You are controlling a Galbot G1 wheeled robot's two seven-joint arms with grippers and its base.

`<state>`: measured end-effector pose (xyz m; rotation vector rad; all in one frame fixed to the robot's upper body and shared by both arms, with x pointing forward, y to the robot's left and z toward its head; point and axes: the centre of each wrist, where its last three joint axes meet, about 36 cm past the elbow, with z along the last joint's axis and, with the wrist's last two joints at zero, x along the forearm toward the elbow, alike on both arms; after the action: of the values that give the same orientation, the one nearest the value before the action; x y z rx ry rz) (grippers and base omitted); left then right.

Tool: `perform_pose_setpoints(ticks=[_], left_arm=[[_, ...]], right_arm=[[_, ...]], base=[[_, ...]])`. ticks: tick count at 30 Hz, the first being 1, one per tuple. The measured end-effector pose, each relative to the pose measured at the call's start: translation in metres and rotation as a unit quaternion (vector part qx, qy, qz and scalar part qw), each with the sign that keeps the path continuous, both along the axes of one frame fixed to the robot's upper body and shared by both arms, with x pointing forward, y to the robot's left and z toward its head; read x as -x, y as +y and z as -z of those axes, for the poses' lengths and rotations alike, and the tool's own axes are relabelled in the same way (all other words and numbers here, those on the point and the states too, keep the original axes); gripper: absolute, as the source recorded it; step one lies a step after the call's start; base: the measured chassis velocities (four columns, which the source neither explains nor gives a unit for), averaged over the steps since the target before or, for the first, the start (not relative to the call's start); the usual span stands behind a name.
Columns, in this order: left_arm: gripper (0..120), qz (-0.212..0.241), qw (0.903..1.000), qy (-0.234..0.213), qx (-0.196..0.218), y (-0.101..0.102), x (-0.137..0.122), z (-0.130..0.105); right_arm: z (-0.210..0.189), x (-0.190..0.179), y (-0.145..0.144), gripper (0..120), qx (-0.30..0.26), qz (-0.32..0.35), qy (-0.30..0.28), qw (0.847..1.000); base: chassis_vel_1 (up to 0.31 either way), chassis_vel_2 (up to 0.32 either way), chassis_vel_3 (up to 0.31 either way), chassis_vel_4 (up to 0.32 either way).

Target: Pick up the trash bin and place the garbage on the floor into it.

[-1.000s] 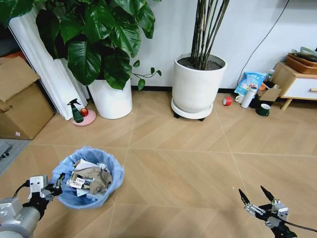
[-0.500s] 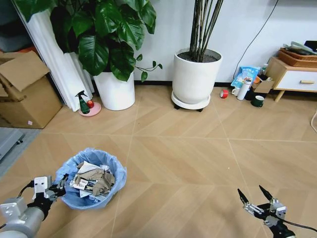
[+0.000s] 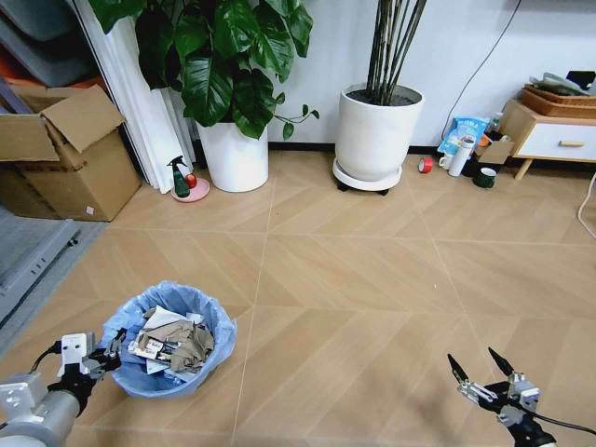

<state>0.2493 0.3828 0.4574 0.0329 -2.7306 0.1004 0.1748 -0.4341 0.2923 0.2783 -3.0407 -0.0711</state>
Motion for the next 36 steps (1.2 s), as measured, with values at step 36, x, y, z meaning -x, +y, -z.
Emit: perform_pose_setpoints(ticks=[36], left_arm=[[1,0.004,1.0000,-0.001,-0.003,0.0049,-0.0004,-0.0049]], right_arm=[[0.0020,0.0051,0.0003,100,0.002,-0.004,-0.007,1.000]], base=[[0.143,-0.061,-0.147,0.064]])
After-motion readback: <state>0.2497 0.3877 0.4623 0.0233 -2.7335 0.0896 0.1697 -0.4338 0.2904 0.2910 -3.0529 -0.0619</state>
